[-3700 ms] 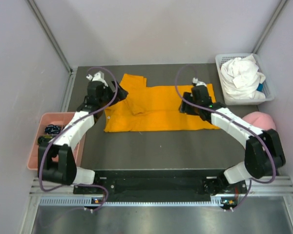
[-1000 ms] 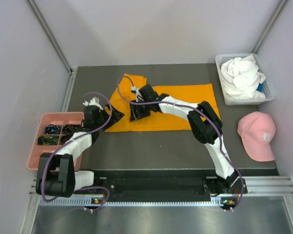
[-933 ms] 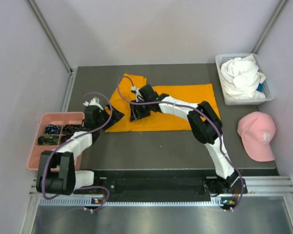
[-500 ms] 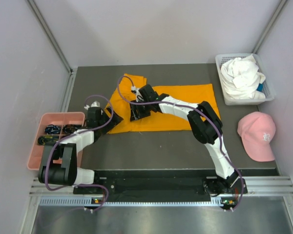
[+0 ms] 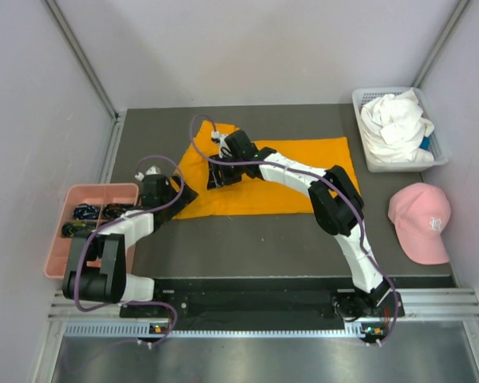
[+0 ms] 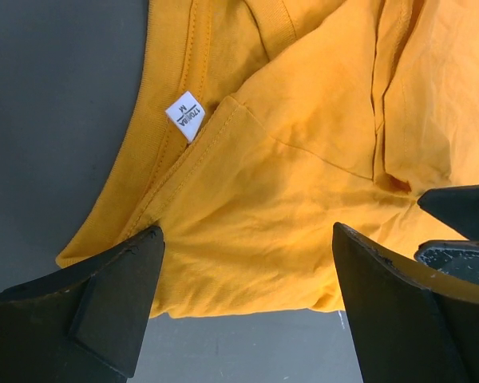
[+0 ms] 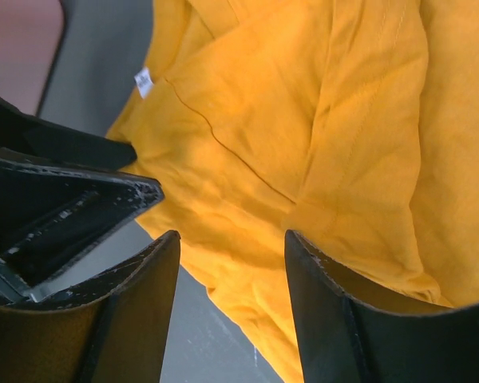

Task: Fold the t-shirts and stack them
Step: Fold the flattened tshirt in 1/3 of the way

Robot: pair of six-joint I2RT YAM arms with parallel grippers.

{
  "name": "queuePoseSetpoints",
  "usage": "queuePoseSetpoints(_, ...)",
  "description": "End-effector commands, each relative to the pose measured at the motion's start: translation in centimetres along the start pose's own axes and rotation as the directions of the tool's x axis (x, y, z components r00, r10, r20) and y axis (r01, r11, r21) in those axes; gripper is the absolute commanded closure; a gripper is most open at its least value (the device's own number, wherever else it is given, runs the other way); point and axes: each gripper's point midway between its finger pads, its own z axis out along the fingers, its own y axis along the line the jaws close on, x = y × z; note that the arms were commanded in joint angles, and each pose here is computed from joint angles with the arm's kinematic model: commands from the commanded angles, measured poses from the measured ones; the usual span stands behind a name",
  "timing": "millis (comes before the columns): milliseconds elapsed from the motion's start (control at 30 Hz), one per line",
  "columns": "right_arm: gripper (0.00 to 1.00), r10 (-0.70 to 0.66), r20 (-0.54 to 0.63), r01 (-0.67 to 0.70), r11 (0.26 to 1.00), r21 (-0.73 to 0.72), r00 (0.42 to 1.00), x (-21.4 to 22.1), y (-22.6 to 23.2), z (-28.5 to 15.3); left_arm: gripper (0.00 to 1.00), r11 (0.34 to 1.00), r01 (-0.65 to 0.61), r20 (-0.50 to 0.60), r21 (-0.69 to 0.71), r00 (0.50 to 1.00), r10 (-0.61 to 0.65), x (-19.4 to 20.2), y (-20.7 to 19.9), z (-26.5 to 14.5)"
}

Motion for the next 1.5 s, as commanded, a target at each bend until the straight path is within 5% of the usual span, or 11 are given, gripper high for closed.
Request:
queuePoseSetpoints(0,0.44,-0.015,0.063,0.016,1.0,-0.02,0.998,-2.4,0.9,-0.3,0.09,0.995,0.014,-0.032,-0.1,0.999,-0.017,1.3,2.6,1.0)
queuePoseSetpoints(1467,0.44,0.04,0.038,-0.038,0.998,-0.041,0.999,-0.3,-0.1,0.1,0.06,0.972,0.05,-0.063,-0.231,0.996,-0.066,4.3,6.6,0.3)
